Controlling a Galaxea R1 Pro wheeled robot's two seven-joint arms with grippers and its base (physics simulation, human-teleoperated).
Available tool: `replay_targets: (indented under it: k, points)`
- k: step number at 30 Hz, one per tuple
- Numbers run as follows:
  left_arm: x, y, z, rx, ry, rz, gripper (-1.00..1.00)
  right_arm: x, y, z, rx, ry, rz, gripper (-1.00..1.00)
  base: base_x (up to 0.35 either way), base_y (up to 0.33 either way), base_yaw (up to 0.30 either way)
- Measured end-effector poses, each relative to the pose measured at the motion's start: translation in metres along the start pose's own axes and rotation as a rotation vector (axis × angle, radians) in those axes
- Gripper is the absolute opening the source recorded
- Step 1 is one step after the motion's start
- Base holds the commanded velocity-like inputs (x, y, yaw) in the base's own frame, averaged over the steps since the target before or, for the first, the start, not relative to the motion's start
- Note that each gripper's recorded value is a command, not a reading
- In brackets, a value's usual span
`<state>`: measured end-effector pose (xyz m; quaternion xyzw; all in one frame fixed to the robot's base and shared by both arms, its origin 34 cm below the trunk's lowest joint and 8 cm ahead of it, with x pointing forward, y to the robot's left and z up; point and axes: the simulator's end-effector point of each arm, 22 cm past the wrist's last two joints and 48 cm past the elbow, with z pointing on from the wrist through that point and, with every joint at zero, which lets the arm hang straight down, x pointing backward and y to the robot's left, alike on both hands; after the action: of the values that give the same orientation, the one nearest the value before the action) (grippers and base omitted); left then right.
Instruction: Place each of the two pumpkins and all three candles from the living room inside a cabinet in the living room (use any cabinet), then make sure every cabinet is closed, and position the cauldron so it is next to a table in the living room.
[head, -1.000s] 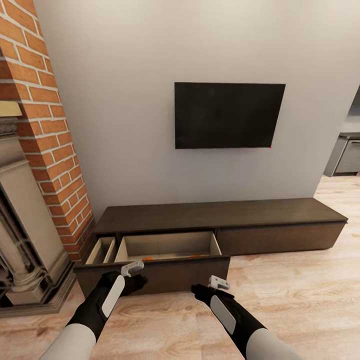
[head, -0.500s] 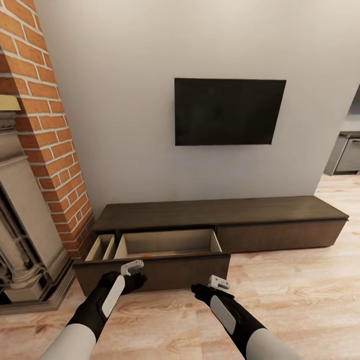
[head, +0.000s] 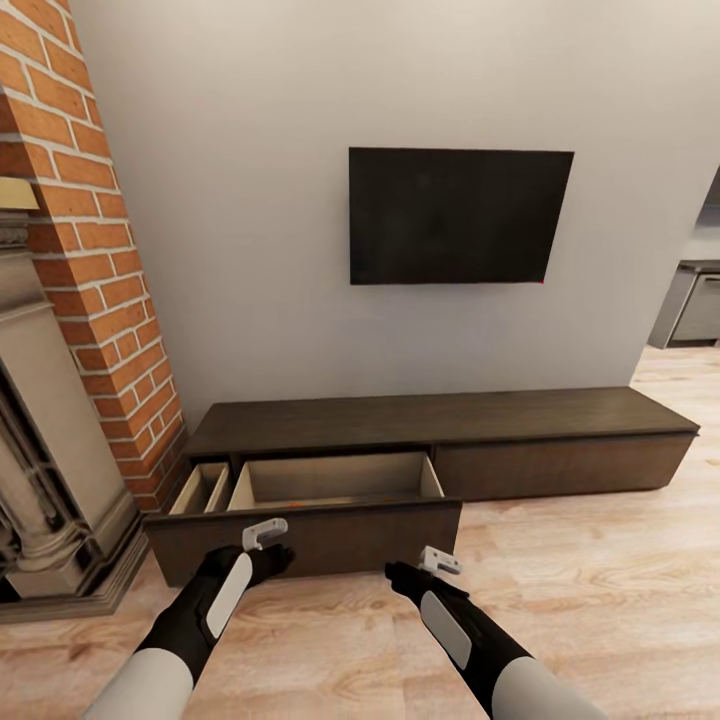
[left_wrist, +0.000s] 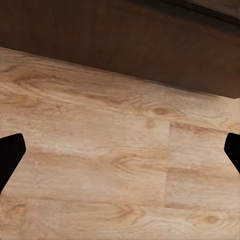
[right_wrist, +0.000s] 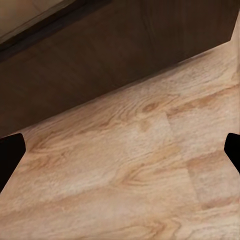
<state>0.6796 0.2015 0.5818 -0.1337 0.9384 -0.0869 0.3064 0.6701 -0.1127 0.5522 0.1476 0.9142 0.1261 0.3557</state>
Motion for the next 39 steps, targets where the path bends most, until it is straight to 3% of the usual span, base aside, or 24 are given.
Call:
replay_targets:
  k: [6, 13, 19, 39]
  points:
    - [0.014, 0.008, 0.016, -0.020, -0.028, 0.009, 1.00, 0.004, -0.005, 0.007, 0.004, -0.022, 0.003, 1.00, 0.000, 0.000, 0.000]
    - [0.028, 0.037, 0.029, -0.129, -0.045, 0.005, 1.00, -0.005, -0.009, 0.014, 0.002, -0.118, 0.025, 1.00, 0.000, 0.000, 0.000]
    - [0.030, 0.037, 0.037, -0.137, -0.086, 0.033, 1.00, -0.003, -0.010, 0.021, -0.007, -0.148, 0.000, 1.00, 0.000, 0.000, 0.000]
    - [0.058, 0.050, 0.066, -0.139, -0.094, 0.030, 1.00, 0.022, -0.027, 0.044, -0.006, -0.178, -0.005, 1.00, 0.000, 0.000, 0.000]
